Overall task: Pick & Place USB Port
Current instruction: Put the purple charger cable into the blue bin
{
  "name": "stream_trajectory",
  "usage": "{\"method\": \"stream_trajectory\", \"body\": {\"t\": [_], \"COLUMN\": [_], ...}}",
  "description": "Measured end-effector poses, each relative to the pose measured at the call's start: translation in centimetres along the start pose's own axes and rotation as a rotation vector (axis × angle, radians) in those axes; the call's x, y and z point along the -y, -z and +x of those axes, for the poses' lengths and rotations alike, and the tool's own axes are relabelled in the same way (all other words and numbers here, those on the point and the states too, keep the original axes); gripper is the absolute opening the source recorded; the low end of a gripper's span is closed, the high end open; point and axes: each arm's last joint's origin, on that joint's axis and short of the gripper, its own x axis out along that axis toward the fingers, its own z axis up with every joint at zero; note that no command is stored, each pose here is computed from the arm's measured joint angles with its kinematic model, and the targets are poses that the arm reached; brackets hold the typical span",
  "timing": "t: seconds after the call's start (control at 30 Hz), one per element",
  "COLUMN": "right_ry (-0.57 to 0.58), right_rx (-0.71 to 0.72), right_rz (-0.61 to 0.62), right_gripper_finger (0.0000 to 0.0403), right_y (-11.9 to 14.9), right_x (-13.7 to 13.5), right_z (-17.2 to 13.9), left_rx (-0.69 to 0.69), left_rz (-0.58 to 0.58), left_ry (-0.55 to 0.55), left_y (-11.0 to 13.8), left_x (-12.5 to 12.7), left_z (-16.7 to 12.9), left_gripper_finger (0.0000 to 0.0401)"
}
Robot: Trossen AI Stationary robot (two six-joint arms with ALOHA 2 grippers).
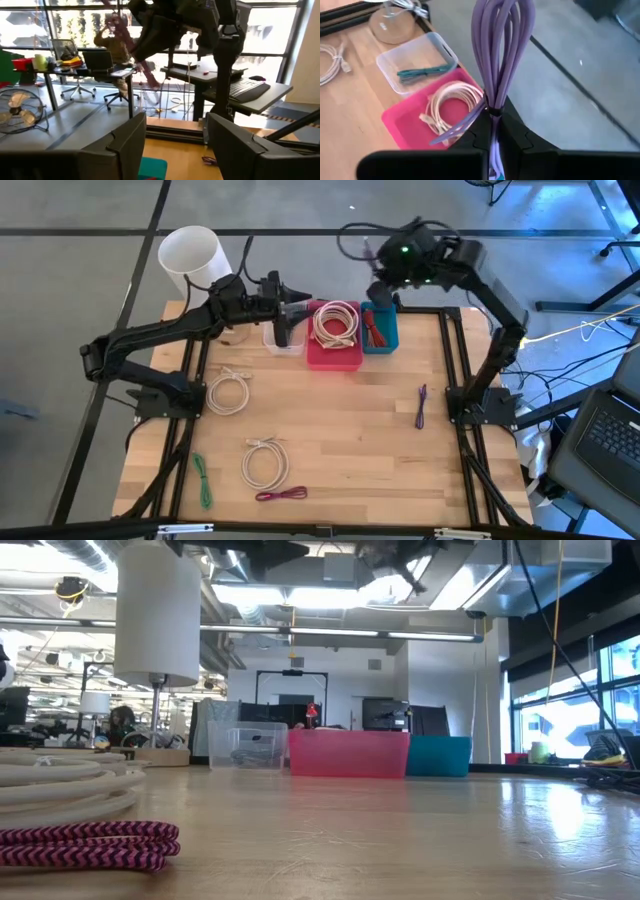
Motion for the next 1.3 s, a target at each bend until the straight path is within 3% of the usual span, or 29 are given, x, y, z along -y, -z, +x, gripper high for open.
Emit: {"method": "stream_trajectory", "body": {"t": [0.23, 0.33, 0.53, 0.87, 1.1, 1.3], "right_ry": [0.031, -0.034, 0.005, -0.038, -0.145, -0.134], "right_rx": [-0.134, -0.147, -0.195, -0.423, -0.486, -0.544], "right_rz": [0.241, 0.282, 0.343, 0.405, 0.432, 0.449], "right_gripper_finger": [0.0016, 0.0016, 0.0016, 0.0016, 0.0016, 0.0016], "right_y": [1.7, 1.8, 2.1, 5.0, 7.8, 10.6], "right_x": [3.3, 3.9, 5.2, 5.7, 5.5, 6.3], "right_z": [-0.8, -0.6, 0.9, 8.2, 13.7, 16.7], "left_rx": [-0.021, -0.021, -0.021, -0.019, -0.019, -0.019], "left_rz": [-0.005, -0.005, -0.006, -0.006, -0.008, -0.008], "left_ry": [-0.004, -0.005, -0.004, -0.005, 0.005, 0.005], "left_y": [0.1, 0.1, 0.1, 0.1, 0.1, 0.1], "left_x": [0.0, 0.0, 0.0, 0.0, 0.0, 0.0], "left_z": [-0.1, -0.1, -0.1, -0.1, -0.1, -0.1], "left_gripper_finger": [0.0201, 0.02, 0.0199, 0.0198, 0.0196, 0.0196]}}
